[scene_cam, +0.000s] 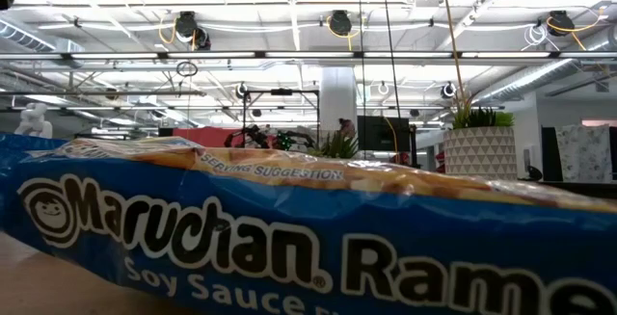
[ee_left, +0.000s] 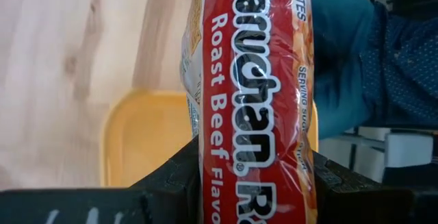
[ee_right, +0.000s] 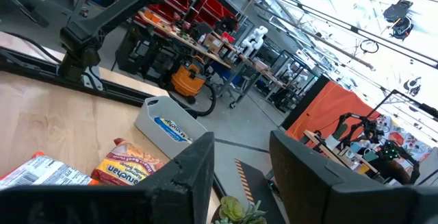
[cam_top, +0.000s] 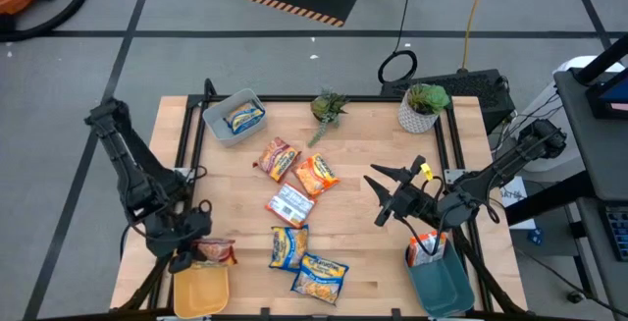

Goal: Sort Maruchan noodles
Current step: Put the bottom red noodle pack into the yellow bin

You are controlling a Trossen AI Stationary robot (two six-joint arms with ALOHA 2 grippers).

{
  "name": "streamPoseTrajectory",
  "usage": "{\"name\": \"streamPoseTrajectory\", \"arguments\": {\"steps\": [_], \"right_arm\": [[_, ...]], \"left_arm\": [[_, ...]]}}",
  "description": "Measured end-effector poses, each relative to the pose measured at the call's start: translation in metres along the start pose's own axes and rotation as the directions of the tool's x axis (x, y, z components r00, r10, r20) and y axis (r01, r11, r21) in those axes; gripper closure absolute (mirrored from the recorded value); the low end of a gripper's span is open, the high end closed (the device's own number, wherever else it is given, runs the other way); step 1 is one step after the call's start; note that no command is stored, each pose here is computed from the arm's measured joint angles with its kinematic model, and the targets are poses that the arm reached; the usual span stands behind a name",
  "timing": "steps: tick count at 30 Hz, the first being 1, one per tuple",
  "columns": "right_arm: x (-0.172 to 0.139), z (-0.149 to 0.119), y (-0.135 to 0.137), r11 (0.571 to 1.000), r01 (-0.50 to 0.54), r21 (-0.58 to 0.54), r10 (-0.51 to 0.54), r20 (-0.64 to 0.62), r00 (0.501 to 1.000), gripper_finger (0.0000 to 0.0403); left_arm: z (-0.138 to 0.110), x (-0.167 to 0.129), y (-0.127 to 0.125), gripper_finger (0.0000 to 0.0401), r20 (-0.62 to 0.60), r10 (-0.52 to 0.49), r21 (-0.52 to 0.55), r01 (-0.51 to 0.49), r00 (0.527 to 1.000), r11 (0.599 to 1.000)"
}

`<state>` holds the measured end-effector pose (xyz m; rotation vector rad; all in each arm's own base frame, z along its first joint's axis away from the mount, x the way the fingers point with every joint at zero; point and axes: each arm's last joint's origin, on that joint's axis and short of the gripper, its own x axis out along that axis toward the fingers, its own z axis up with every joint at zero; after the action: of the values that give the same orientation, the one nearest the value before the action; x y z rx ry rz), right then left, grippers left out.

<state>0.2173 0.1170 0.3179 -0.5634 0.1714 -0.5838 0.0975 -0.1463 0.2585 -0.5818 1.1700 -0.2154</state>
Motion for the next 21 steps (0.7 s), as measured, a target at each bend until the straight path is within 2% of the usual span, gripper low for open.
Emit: {"name": "streamPoseTrajectory", "arguments": {"steps": [4,11,21], "right_arm": [[0.000,0.000,0.000,1.000,-0.001,-0.003,0.001,-0.001,1.000,0.0266],[0.000,-0.001,0.000,1.000,-0.002,-0.007,0.002,-0.002,1.000,0.0266],[0.000,-0.001,0.000,1.000,-0.002,-0.007,0.002,-0.002,1.000,0.0266]], "left_arm": [[-0.010,0.006,-0.004,0.0256,-0.037,0.022,-0.009,-0.022,0.999,1.000],[-0.027,0.021,-0.003,0.0256,-0.126,0.154,-0.011,-0.157,0.980,0.988],[-0.038,0.034,-0.006,0.0256,-0.148,0.216,-0.041,-0.224,0.965,0.974]]}}
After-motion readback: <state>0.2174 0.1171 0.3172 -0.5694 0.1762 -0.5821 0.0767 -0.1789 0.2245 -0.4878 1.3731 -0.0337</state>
